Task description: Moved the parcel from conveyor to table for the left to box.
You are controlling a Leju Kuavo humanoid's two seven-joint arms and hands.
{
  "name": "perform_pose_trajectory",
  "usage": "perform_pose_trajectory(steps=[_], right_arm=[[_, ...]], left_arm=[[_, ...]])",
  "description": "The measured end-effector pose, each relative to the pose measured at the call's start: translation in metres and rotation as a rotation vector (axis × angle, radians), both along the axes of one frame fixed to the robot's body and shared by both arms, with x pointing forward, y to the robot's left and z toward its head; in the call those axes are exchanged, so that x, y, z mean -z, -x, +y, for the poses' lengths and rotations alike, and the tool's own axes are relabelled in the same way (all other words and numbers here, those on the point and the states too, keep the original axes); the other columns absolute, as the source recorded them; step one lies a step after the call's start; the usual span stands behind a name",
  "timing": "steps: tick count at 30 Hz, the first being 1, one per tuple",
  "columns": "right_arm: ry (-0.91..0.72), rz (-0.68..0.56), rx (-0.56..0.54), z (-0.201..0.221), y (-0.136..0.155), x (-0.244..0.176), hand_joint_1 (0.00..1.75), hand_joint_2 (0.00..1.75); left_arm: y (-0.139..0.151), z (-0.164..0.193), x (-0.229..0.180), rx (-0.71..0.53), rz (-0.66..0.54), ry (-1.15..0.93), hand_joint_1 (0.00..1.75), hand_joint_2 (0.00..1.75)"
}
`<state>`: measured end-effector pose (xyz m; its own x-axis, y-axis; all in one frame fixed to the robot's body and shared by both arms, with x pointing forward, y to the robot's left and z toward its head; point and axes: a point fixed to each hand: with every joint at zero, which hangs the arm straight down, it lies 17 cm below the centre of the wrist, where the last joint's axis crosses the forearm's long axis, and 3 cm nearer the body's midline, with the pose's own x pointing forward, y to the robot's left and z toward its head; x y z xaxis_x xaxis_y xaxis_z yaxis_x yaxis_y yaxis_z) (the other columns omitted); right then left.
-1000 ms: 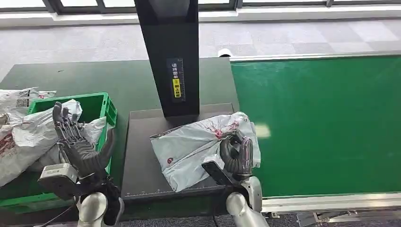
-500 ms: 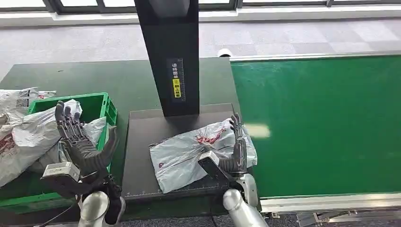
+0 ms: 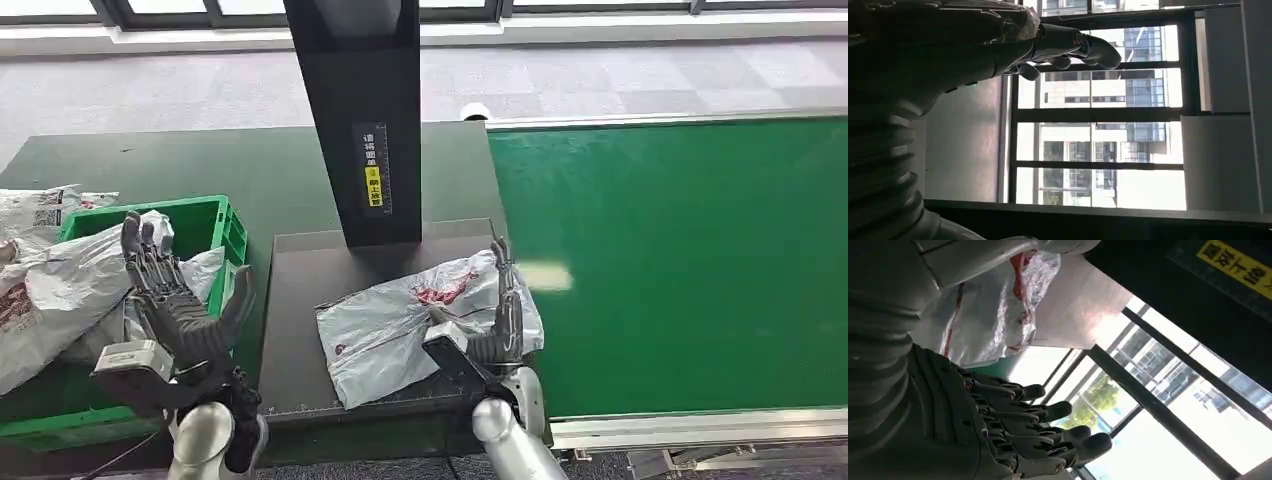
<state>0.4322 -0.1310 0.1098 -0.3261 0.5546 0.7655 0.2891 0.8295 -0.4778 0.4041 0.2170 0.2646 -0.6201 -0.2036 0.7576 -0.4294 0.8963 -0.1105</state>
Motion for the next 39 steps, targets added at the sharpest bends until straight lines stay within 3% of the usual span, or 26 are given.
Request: perform_pose_trajectory(steps=[5, 10, 14, 21, 39], right_arm=[[-0.135, -0.245, 0.138, -0.055, 0.016, -0.087, 0.00, 1.75], [-0.198, -0.482, 0.235, -0.103, 0.052, -0.170, 0.00, 1.75], [-0.245, -0.588, 0.276, -0.126, 0.074, -0.205, 0.00, 1.75], [-0.275, -0.681, 0.301, -0.141, 0.096, -0.234, 0.00, 1.75], [-0.294, -0.697, 0.294, -0.141, 0.099, -0.240, 0.00, 1.75]], left_arm=[[-0.005, -0.016, 0.003, 0.049, 0.009, -0.051, 0.00, 1.75], [-0.016, -0.072, 0.014, 0.232, 0.037, -0.096, 0.00, 1.75], [-0.021, -0.123, 0.021, 0.353, 0.062, -0.137, 0.00, 1.75], [-0.029, -0.161, 0.064, 0.427, 0.177, -0.200, 0.00, 1.75], [-0.034, -0.199, 0.148, 0.499, 0.405, -0.329, 0.00, 1.75]])
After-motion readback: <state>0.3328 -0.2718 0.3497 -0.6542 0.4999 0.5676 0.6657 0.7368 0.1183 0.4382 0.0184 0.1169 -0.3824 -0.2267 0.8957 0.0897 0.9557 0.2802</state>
